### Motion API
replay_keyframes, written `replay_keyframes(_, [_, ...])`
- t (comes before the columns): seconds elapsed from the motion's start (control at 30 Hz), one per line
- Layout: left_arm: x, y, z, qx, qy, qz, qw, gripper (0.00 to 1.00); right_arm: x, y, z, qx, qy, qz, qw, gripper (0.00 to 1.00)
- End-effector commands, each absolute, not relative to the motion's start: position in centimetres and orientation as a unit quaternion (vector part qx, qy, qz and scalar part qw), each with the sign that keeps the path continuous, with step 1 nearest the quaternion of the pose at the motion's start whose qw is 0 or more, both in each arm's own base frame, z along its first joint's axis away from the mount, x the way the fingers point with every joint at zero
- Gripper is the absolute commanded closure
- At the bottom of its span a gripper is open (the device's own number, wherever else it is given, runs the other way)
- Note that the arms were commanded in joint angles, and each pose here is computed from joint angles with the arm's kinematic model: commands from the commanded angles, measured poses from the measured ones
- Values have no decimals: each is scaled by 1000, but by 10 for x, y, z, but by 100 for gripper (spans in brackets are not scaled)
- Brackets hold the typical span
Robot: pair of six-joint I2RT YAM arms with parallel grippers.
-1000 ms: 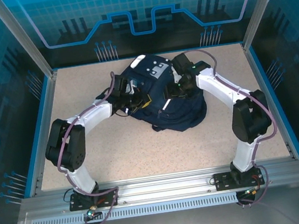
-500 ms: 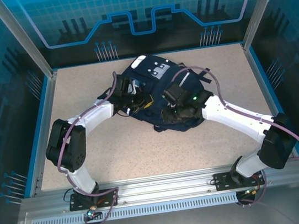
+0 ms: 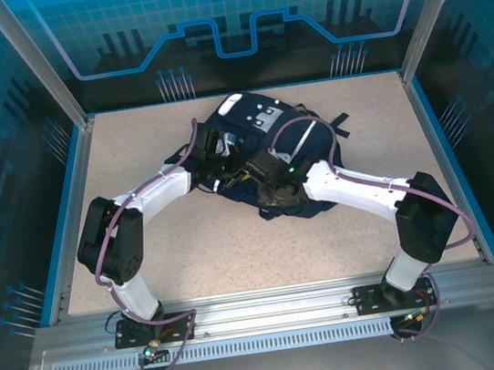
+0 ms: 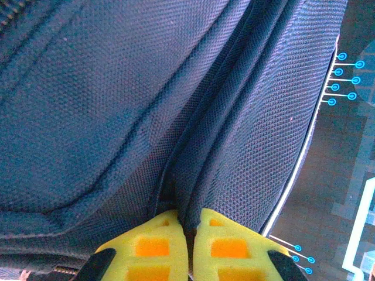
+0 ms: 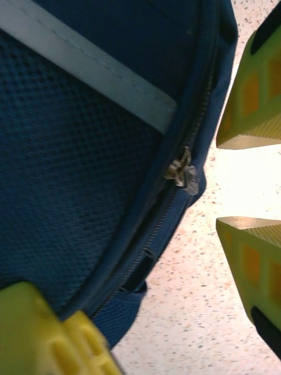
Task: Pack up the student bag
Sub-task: Zip the student bag at the top-center of the table.
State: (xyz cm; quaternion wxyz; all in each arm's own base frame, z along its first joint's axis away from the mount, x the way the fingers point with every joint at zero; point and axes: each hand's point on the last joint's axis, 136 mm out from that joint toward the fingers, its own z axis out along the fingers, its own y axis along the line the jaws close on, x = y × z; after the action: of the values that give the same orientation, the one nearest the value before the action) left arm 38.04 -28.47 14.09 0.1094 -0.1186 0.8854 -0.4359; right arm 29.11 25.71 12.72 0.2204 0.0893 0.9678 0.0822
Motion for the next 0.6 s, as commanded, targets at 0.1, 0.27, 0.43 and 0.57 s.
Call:
replay_keyframes(0.1, [366, -303, 173, -81, 872, -474, 92, 100, 307, 249, 133, 122, 956, 40, 262, 66])
replay_keyframes(0.27, [367, -304, 172, -82, 871, -475, 91, 100, 312, 246, 129, 127, 954, 19, 270, 62])
replay_keyframes(0.43, [367, -304, 172, -81, 872, -474, 90, 100, 316, 241, 125, 127, 954, -10, 272, 70])
replay_keyframes(0.57, [365, -302, 170, -78, 877, -465, 91, 100, 310, 234, 120, 124, 956, -22, 264, 76])
